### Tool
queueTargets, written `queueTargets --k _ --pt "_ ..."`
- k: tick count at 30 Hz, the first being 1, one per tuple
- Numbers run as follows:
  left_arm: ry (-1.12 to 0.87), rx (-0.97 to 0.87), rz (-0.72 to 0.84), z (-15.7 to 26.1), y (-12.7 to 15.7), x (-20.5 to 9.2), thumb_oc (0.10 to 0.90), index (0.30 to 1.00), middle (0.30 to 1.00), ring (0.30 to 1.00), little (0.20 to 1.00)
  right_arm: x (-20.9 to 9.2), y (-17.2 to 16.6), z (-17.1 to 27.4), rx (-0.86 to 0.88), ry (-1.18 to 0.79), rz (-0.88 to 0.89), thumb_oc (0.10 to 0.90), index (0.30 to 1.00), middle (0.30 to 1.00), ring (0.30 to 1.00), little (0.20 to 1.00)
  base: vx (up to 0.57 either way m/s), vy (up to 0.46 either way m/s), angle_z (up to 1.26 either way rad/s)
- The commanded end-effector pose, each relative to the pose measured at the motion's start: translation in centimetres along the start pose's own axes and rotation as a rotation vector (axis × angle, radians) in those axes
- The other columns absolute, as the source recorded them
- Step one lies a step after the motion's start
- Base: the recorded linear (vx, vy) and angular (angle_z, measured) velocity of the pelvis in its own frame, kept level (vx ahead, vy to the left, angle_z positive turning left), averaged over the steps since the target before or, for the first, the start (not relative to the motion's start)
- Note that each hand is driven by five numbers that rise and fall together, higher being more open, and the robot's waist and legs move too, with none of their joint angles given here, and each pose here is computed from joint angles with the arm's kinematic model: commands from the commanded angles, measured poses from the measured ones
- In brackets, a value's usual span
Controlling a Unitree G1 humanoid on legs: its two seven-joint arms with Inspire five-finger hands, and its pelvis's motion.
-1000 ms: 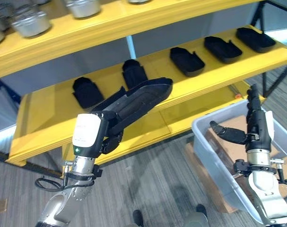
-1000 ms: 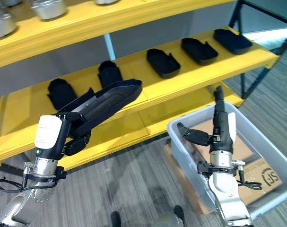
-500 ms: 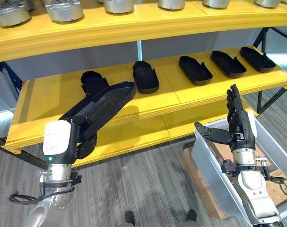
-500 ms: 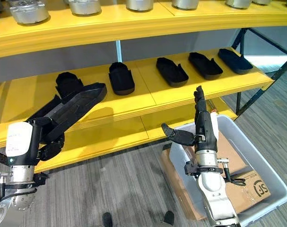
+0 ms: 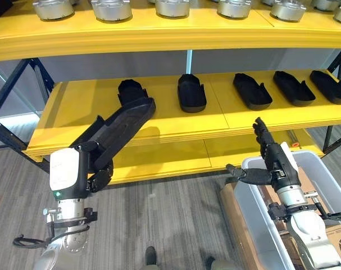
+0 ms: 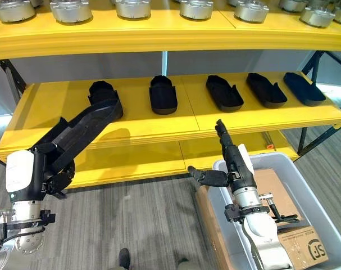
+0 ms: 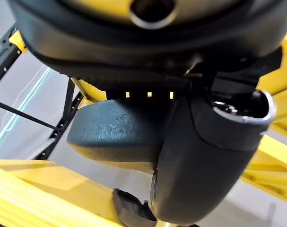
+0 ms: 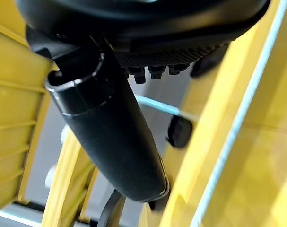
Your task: Move parts from the plastic box to the shelf.
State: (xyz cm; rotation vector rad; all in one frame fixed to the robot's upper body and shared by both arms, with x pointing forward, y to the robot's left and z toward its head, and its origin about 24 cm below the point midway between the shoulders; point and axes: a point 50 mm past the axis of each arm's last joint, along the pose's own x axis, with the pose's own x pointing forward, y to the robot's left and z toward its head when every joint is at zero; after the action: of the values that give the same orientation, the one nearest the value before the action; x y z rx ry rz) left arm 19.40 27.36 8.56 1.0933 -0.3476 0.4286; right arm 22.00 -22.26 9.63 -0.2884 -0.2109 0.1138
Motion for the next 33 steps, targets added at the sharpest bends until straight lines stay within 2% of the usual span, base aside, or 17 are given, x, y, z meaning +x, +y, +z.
queueTargets --k 1,4,9,14,16,21,28,29,33 --pt "-0.134 -0.025 0.368 1.9 4.6 3.8 0.4 0.3 0.3 0.3 0.3 2.1 -0.9 5.4 0.099 -0.342 -0.034 0.9 1.0 1.0 1.0 1.0 0.11 -0.217 0.16" --pt "-0.104 -0.005 0.4 1.2 4.7 3.5 0.4 0.3 0.3 0.3 0.3 2.4 -0.7 5.4 0.156 -0.355 0.013 0.9 1.0 1.0 1.0 1.0 0.07 -0.156 -0.06" --pt "-0.138 -0.013 0.42 1.5 4.6 4.1 0.4 0.3 0.3 0.3 0.3 3.1 -0.3 4.9 0.155 -0.345 0.055 0.9 1.0 1.0 1.0 1.0 0.0 -0.057 0.17" --pt "-0.095 -0.013 0.444 1.4 4.6 4.2 0.4 0.3 0.3 0.3 0.3 3.2 -0.8 5.3 0.16 -0.334 0.081 0.9 1.0 1.0 1.0 1.0 0.15 0.367 0.39" --pt "-0.083 -0.01 0.431 1.5 3.9 4.3 0.4 0.3 0.3 0.3 0.3 3.0 -1.0 5.0 0.162 -0.322 0.076 0.9 1.0 1.0 1.0 1.0 0.1 0.337 -0.22" --pt "-0.122 0.013 0.377 1.3 4.3 4.5 0.4 0.3 0.3 0.3 0.3 1.7 -1.2 4.7 0.186 -0.304 0.054 0.9 1.0 1.0 1.0 1.0 0.08 0.124 0.03" --pt "-0.179 0.002 0.359 1.9 4.6 4.9 0.4 0.3 0.3 0.3 0.3 1.7 -0.9 4.4 0.172 -0.276 0.032 0.9 1.0 1.0 1.0 1.0 0.03 0.009 0.16" --pt "-0.27 -0.256 0.121 6.2 1.1 7.4 0.4 0.3 0.3 0.3 0.3 2.6 0.0 2.0 0.209 -0.155 0.065 0.9 1.0 1.0 1.0 1.0 -0.01 -0.038 0.06" --pt "-0.245 -0.253 0.109 5.7 0.7 6.1 0.4 0.3 0.3 0.3 0.3 2.1 -0.1 1.4 0.239 -0.118 0.063 0.9 1.0 1.0 1.0 1.0 -0.02 -0.046 -0.05"
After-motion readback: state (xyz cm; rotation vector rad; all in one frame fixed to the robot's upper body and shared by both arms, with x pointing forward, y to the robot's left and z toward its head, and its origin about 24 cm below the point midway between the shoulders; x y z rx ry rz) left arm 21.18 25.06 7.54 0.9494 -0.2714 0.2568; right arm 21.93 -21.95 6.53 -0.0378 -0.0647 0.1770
